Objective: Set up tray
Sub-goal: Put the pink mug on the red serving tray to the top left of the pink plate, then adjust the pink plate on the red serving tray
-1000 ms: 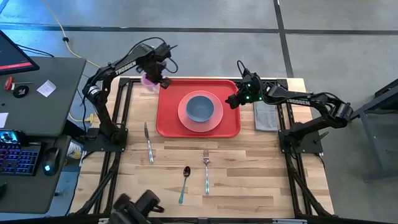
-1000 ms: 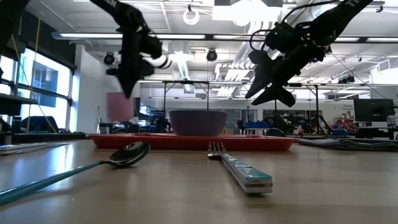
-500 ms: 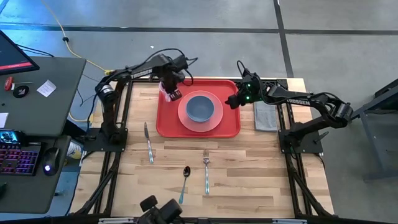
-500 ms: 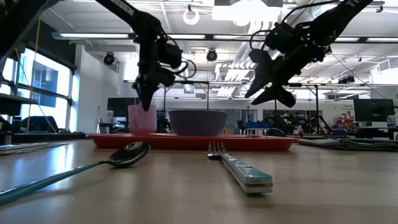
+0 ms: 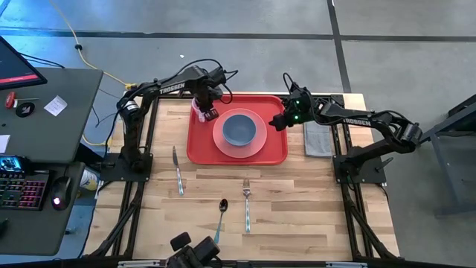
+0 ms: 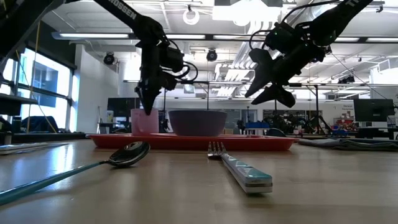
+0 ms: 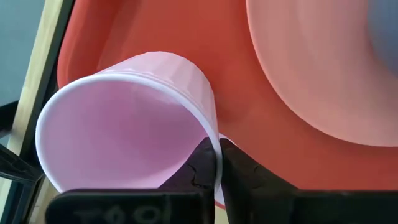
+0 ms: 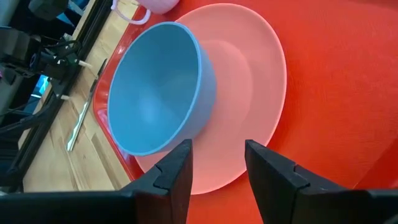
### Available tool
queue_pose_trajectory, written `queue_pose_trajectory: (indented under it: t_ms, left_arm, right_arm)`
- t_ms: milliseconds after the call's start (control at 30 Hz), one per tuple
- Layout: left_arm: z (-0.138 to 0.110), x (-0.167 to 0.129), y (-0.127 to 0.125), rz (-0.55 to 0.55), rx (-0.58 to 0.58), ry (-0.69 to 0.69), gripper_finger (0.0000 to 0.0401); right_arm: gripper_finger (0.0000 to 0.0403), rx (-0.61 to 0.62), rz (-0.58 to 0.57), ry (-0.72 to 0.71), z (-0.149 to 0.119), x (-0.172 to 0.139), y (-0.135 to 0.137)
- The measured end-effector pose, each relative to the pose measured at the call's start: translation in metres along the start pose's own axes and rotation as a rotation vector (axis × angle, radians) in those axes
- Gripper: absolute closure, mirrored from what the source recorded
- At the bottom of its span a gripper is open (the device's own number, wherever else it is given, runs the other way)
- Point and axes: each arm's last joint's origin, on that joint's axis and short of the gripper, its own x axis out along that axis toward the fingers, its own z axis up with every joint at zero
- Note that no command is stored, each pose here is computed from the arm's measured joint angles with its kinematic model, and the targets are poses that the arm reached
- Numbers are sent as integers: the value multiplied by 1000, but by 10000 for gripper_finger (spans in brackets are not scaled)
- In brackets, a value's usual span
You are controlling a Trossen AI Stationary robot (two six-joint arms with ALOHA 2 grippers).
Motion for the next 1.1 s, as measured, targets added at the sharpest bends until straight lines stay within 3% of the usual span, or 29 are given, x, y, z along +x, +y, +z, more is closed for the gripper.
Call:
queue_pose_trajectory:
  t_ms: [567,1100]
  left_arm:
    - [-2,0,1,58,-19,31,259]
    - [1,-57,3,65,-150,17,249]
  right_arm:
    - [265,-6,-2,0,0,0,0]
    - [265,16,0,12,-1,0,0]
